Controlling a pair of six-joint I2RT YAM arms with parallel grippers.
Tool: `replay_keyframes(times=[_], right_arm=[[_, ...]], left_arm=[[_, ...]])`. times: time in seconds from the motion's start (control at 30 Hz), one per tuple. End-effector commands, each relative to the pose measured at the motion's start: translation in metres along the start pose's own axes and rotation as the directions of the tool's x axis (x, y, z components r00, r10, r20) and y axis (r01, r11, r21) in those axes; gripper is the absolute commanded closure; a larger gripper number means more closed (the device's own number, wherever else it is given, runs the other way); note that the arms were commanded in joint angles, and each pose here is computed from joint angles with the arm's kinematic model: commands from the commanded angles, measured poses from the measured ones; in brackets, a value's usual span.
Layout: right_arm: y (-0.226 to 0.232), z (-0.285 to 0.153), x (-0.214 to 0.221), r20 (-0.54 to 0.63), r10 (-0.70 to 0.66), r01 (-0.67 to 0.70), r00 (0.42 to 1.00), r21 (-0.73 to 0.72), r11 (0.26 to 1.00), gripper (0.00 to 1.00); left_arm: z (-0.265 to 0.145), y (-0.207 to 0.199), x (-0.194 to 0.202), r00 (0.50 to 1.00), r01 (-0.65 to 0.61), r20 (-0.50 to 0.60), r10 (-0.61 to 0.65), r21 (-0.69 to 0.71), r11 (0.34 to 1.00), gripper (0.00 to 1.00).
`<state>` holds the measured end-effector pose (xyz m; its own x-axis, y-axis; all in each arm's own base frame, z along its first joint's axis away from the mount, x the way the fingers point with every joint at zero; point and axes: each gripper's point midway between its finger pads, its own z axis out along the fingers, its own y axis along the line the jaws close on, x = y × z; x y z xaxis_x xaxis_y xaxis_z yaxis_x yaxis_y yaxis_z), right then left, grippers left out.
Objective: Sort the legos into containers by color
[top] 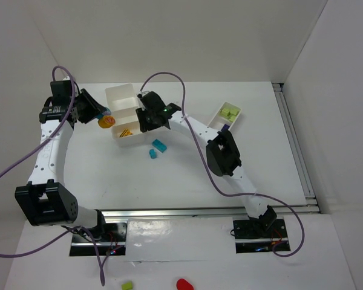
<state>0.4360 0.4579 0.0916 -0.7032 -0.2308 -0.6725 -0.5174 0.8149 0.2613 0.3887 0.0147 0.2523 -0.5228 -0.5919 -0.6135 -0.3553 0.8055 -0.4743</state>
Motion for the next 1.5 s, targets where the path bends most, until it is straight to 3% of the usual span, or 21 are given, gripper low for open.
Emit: replay_keyframes(times=[0.0,0.17,0.47,0.53,0.57,0.6,0.7,0.8,0.93,1.03,1.07,1.13,1.17,1.23,1.27,1.47], right_arm=[[-0.001,-0.008,-0.016,0.046,0.003,-0.005,0.999,0.035,0.999,0.58],[-0.037,-0.018,-0.017,0.034,0.026,-0.030,0.999,0.146,0.989,0.71],[-0.157,-0.055,-0.032,0.062,0.077,-0.095,0.995,0.372,0.923,0.72],[-0.165,-0.058,-0.033,0.055,0.083,-0.098,0.995,0.363,0.927,0.64],[-0.169,-0.066,-0.043,0.077,0.078,-0.101,0.994,0.365,0.926,0.56],[-0.167,-0.067,-0.047,0.084,0.078,-0.102,0.993,0.354,0.930,0.38],[-0.157,-0.085,-0.063,0.118,0.061,-0.097,0.991,0.324,0.941,0.21],[-0.141,-0.113,-0.083,0.180,0.055,-0.108,0.982,0.300,0.948,0.17],[-0.094,-0.169,-0.110,0.310,0.002,-0.051,0.951,0.148,0.988,0.17],[-0.056,-0.182,-0.105,0.338,-0.010,0.042,0.941,-0.087,0.995,0.17],[-0.030,-0.203,-0.113,0.378,-0.012,0.105,0.926,-0.226,0.968,0.16],[-0.017,-0.206,-0.102,0.354,0.009,0.126,0.935,-0.356,0.926,0.14],[-0.002,-0.221,-0.102,0.344,0.026,0.144,0.939,-0.459,0.877,0.12],[0.012,-0.223,-0.099,0.328,0.031,0.163,0.944,-0.546,0.822,0.09],[0.021,-0.222,-0.093,0.291,0.042,0.150,0.956,-0.606,0.781,0.09],[0.036,-0.215,-0.099,0.278,0.065,0.149,0.958,-0.681,0.717,0.06]], left_arm=[[-0.011,-0.014,-0.019,0.998,-0.014,0.064,0.010,0.050,0.999,1.00],[-0.008,-0.017,-0.018,0.998,-0.024,0.054,0.020,0.068,0.997,1.00],[-0.002,-0.035,-0.011,1.000,-0.011,0.018,0.008,0.138,0.990,1.00],[0.001,-0.044,-0.005,1.000,-0.015,0.001,0.015,0.161,0.987,1.00],[0.005,-0.045,-0.006,1.000,-0.016,0.003,0.015,0.162,0.987,1.00],[0.004,-0.051,-0.001,1.000,-0.011,-0.010,0.013,0.178,0.984,1.00],[0.010,-0.063,0.004,0.999,-0.014,-0.033,0.021,0.205,0.979,1.00],[0.017,-0.082,0.004,0.998,-0.031,-0.043,0.044,0.258,0.966,1.00],[0.022,-0.111,0.010,0.990,-0.048,-0.104,0.098,0.403,0.914,1.00],[0.027,-0.127,0.011,0.981,-0.084,-0.107,0.159,0.505,0.859,1.00],[0.023,-0.135,0.017,0.975,-0.075,-0.133,0.178,0.560,0.825,1.00],[0.020,-0.144,0.023,0.972,-0.050,-0.150,0.182,0.624,0.780,1.00],[0.008,-0.159,0.018,0.975,-0.049,-0.124,0.187,0.697,0.715,1.00],[0.007,-0.163,0.026,0.972,-0.024,-0.137,0.190,0.749,0.662,1.00],[-0.004,-0.173,0.024,0.972,-0.024,-0.121,0.202,0.802,0.597,1.00],[-0.023,-0.184,0.030,0.965,-0.003,-0.118,0.232,0.886,0.463,1.00]])
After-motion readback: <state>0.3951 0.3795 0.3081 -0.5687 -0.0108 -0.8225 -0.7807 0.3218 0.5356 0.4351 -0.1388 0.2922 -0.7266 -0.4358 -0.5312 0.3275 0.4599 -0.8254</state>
